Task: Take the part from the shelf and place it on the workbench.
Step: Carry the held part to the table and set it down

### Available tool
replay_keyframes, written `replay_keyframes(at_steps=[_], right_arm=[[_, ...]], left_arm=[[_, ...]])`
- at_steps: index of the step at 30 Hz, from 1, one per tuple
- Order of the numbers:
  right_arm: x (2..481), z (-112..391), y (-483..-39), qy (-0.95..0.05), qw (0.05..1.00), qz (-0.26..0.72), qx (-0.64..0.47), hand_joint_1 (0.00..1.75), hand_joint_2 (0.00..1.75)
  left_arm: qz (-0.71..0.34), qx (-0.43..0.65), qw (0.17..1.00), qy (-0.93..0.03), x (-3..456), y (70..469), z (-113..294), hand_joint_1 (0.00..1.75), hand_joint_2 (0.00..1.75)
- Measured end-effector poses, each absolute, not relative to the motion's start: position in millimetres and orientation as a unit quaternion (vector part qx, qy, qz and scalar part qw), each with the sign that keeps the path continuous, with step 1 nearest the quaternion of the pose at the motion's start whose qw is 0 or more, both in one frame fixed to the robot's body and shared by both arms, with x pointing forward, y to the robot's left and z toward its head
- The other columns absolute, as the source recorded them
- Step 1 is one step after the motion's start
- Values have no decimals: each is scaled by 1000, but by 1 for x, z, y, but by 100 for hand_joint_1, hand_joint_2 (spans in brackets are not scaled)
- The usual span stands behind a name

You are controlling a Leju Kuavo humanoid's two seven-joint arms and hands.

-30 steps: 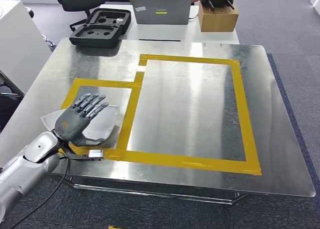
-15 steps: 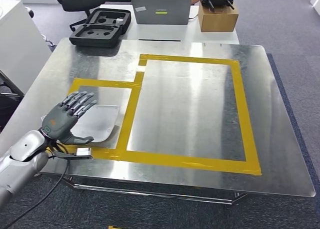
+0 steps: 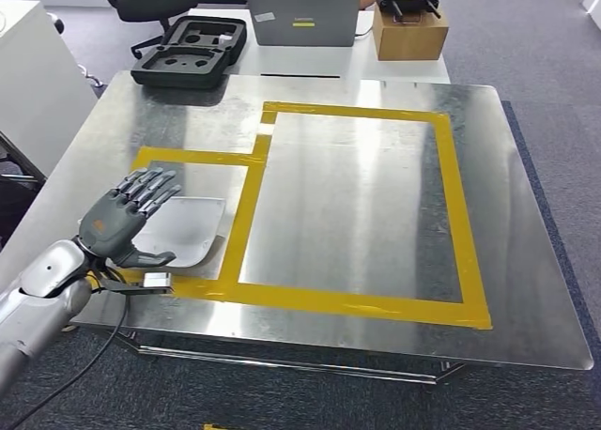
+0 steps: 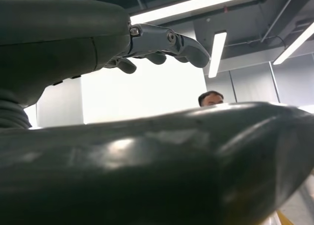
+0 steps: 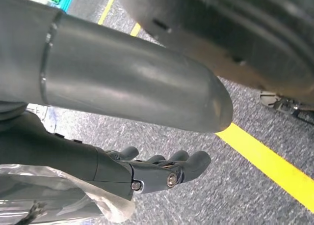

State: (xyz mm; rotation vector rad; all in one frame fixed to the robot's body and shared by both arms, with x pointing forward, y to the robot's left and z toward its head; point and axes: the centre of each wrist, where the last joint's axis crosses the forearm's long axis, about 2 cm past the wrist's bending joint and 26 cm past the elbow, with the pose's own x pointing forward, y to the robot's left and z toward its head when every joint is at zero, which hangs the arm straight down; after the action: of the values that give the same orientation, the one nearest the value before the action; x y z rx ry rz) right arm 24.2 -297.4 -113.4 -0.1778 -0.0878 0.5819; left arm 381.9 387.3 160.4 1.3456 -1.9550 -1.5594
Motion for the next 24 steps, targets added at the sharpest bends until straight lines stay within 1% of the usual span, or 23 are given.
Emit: replay_keyframes(at_steps=[24], right_arm=[[24, -113, -301, -43, 957, 275, -80, 0, 0]], left_arm=[[-536, 471, 154, -684, 383, 386, 161, 0, 0]])
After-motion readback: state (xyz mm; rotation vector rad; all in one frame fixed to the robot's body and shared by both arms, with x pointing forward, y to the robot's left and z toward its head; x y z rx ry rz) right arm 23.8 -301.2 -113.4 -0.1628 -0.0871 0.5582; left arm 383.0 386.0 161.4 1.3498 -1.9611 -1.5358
